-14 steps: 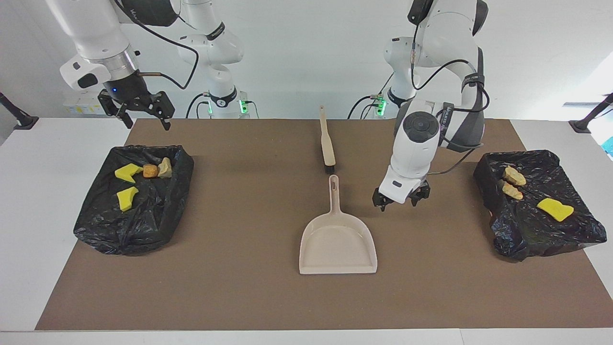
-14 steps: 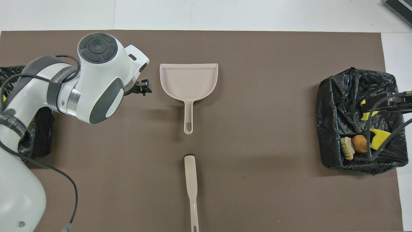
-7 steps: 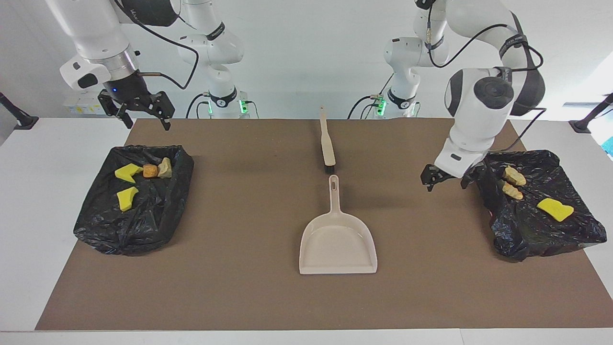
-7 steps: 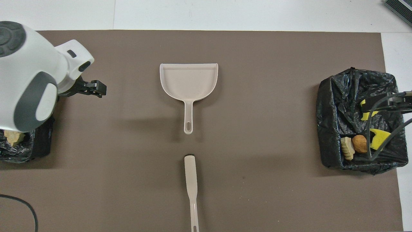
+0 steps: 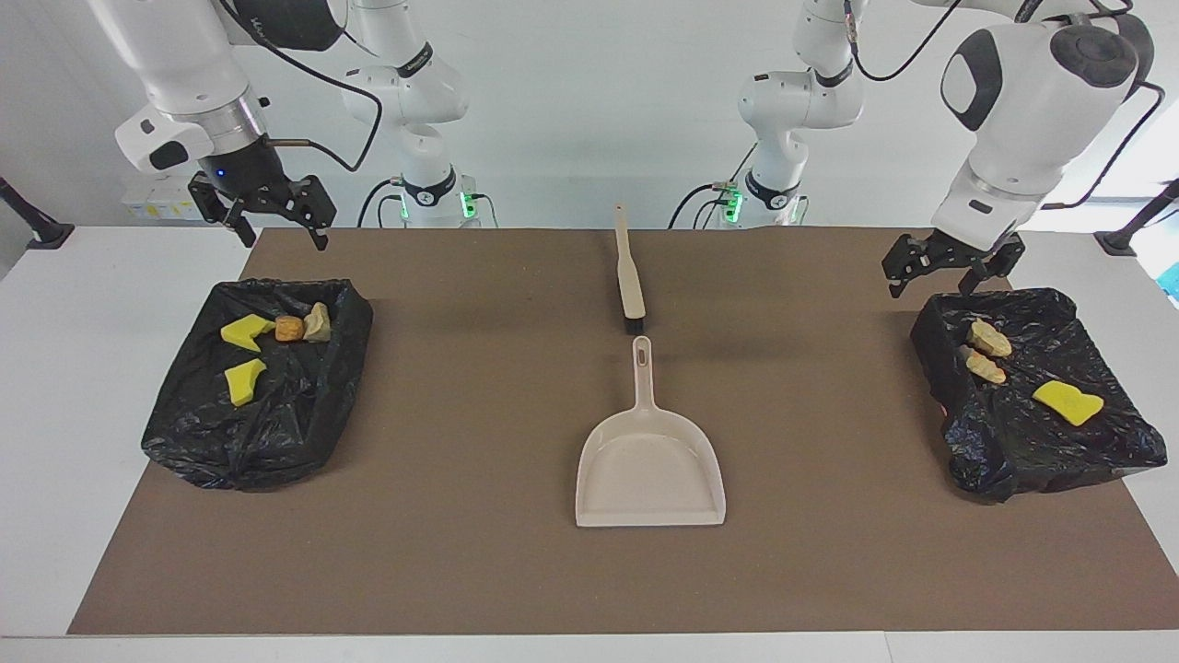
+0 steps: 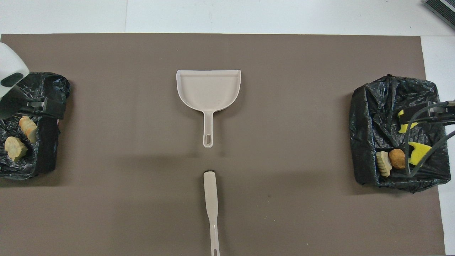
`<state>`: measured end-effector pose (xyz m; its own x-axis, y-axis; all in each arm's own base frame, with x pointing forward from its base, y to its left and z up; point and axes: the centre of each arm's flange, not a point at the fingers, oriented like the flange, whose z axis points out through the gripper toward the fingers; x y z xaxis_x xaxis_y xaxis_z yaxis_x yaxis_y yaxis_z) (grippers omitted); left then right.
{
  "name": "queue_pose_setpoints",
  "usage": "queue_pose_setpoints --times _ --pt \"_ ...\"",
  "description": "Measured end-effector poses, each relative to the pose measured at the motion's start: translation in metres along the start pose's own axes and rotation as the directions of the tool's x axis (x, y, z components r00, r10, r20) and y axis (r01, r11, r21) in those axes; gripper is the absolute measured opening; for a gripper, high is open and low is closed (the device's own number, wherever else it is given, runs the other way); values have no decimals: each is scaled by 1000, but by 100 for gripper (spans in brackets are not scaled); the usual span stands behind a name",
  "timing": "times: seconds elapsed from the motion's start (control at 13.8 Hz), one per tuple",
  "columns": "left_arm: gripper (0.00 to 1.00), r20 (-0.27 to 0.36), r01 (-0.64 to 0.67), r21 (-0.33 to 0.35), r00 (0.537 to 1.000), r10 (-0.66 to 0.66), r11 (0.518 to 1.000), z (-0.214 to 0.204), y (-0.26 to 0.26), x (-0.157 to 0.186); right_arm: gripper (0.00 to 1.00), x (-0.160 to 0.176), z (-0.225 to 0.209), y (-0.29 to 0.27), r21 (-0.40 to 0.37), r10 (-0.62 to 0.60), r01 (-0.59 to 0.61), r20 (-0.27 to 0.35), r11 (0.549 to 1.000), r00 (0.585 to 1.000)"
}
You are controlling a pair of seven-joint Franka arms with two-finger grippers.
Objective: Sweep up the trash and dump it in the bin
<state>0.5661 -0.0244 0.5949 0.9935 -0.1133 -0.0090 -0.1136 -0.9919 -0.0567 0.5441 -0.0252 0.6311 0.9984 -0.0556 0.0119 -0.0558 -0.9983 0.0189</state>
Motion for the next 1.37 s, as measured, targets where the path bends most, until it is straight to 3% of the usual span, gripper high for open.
queue_pose_setpoints --times 0.43,1.37 --pt "100 58 -52 -16 997 52 999 -45 -18 -23 100 0 0 0 0 0 0 0 1000 1000" --pt "100 14 -41 -19 999 41 999 -76 -33 -46 100 0 0 0 0 0 0 0 1000 1000"
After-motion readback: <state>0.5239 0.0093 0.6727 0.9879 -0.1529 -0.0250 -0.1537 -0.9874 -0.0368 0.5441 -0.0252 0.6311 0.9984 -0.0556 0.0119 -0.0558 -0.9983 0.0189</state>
